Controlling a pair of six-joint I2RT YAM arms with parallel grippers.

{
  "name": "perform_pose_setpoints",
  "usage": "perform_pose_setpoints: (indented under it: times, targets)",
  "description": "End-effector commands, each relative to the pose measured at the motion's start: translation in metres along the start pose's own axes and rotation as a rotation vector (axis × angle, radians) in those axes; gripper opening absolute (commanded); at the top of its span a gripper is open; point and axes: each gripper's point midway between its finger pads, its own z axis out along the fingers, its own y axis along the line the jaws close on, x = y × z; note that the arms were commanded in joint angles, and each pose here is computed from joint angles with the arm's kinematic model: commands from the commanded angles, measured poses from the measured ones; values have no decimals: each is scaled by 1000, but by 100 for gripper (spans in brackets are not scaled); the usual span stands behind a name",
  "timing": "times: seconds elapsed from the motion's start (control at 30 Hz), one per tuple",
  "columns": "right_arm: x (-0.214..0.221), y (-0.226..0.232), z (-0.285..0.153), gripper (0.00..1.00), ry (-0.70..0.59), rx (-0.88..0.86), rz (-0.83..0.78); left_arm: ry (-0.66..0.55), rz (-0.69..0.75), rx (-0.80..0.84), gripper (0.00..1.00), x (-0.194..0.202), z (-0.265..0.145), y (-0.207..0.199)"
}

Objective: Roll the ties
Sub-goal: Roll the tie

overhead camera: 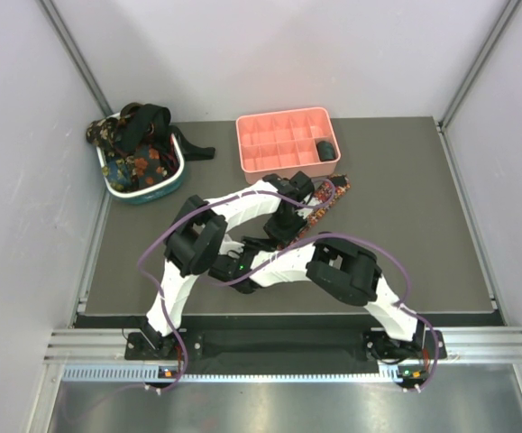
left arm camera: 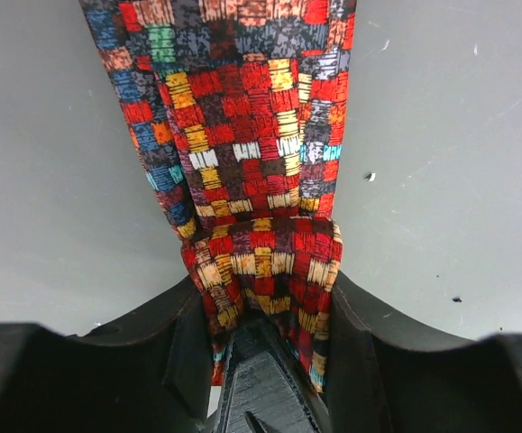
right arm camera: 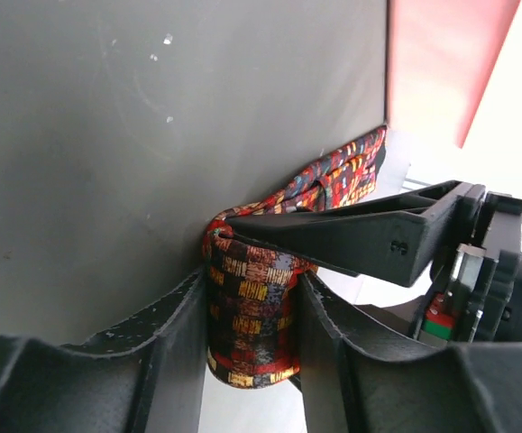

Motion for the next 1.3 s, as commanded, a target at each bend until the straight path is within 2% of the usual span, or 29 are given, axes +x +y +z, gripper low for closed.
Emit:
perform_pose_setpoints:
  times: [0.0,0.27,0.47,0.5,0.6,0.77,0.83,0.87,0.9,0.97,1.0,1.03,1.07,1.1,1.17,1.27]
  targets:
    - [8,13,12,31,15,-98,59,229,-25,47,49,51,6,-15]
    - [8,13,12,30,-32,-118,75,162,-23,34,54,32,3,-13]
    - [4,19,9,30,-85,-154,83,23,-25,24,63,-7,-18,-8]
    - [4,20,8,30,-90,-156,80,-19,-18,28,71,-18,-28,-9]
    - [1,17,8,31,-102,-142,76,-131,-3,37,82,-43,-47,-10]
    - [1,19,8,31,-110,-136,73,-301,-19,28,88,-74,-84,2]
    - [1,16,6,31,-119,-141,87,-414,-48,20,91,-89,-111,9]
    - [0,16,5,30,-128,-155,93,-422,-79,11,93,-82,-110,20]
    - [0,15,4,30,-137,-162,104,-550,-87,11,99,-96,-139,23]
    - [-4,8,0,30,-163,-181,136,-648,-160,9,99,-95,-159,44]
    - [-3,6,0,30,-167,-181,147,-693,-184,22,99,-82,-169,47]
    - [-5,-1,-3,30,-179,-185,170,-777,-225,42,99,-88,-182,52]
    - [-6,0,-4,30,-186,-203,180,-773,-285,37,99,-72,-170,69]
    - [-5,-1,-3,30,-187,-213,190,-846,-309,42,99,-66,-193,73]
    - [-8,-3,-6,30,-206,-243,227,-944,-390,37,99,-61,-207,92]
    - [-11,-4,-9,30,-231,-306,283,-993,-509,2,99,-32,-198,109]
